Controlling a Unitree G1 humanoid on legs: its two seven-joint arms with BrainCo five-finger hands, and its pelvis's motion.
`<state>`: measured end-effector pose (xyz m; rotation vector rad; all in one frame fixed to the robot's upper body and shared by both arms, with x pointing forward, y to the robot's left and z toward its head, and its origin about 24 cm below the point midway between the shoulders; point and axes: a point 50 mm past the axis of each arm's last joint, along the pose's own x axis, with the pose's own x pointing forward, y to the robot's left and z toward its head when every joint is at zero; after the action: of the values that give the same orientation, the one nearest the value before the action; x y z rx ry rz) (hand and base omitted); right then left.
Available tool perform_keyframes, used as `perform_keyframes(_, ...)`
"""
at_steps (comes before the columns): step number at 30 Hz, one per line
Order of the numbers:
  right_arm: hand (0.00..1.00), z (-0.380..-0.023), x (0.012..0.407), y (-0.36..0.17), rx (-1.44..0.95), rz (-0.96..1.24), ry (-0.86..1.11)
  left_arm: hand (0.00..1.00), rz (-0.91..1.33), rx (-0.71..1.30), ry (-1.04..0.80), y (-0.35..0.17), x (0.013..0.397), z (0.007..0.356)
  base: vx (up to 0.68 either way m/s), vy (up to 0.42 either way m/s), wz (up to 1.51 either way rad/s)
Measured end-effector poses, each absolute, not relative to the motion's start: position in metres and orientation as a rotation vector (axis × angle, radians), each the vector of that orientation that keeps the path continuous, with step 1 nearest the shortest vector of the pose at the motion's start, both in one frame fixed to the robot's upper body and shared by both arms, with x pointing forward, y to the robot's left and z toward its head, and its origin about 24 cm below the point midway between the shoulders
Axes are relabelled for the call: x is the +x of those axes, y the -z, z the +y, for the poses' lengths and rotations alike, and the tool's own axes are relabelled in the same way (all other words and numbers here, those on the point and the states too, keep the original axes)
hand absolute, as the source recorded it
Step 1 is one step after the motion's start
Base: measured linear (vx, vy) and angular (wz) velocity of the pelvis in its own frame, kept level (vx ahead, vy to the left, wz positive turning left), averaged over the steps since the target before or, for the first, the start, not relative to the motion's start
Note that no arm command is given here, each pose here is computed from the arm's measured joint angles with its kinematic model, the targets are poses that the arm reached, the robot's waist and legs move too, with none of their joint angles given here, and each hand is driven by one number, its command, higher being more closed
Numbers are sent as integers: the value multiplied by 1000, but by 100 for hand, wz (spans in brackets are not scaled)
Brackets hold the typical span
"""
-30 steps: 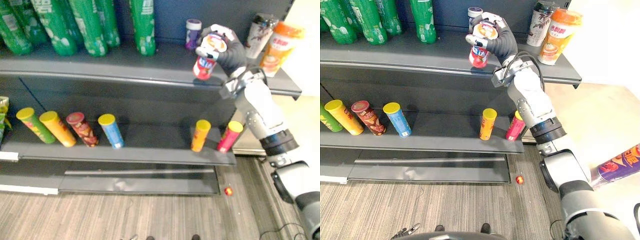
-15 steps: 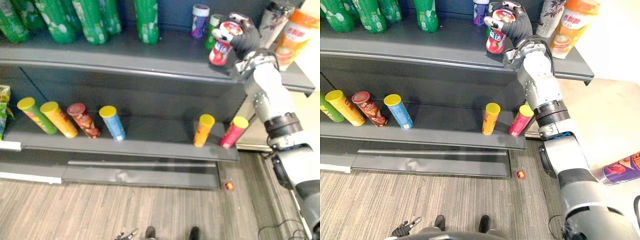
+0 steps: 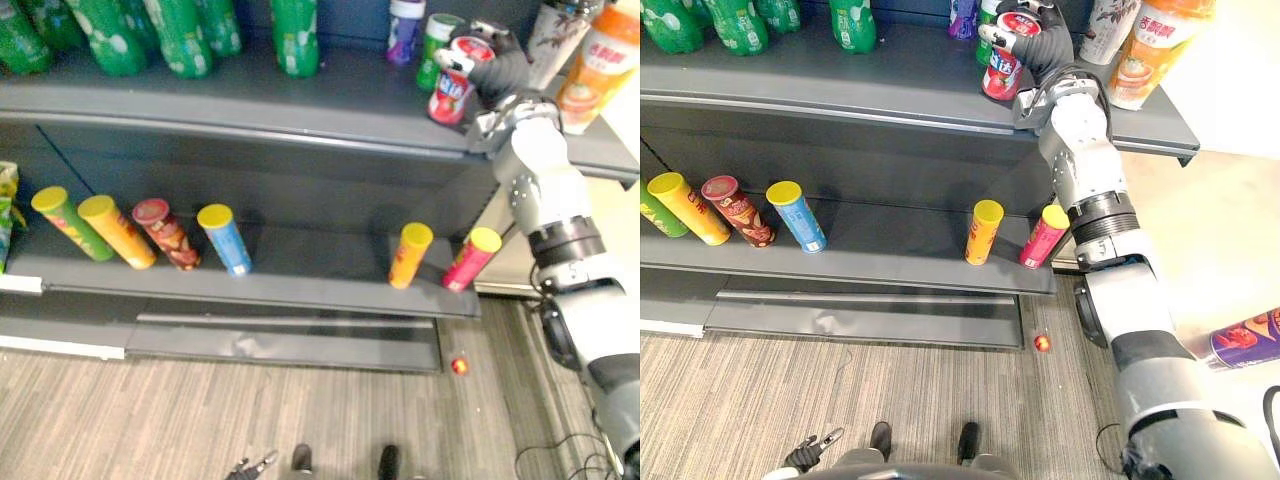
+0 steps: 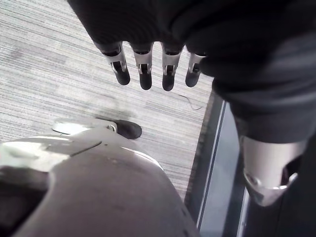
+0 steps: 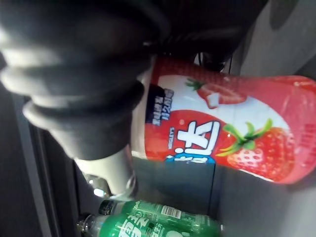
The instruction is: Put the gum and the chips on the shelf.
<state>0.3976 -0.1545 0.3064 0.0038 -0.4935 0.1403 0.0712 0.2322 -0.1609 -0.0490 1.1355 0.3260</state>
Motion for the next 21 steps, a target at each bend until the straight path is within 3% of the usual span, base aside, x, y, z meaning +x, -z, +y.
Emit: perform_keyframes(21,100,-142,391,-305,-25,-515,-230,0,1136,-48,-327,161,71,233,0,0,0)
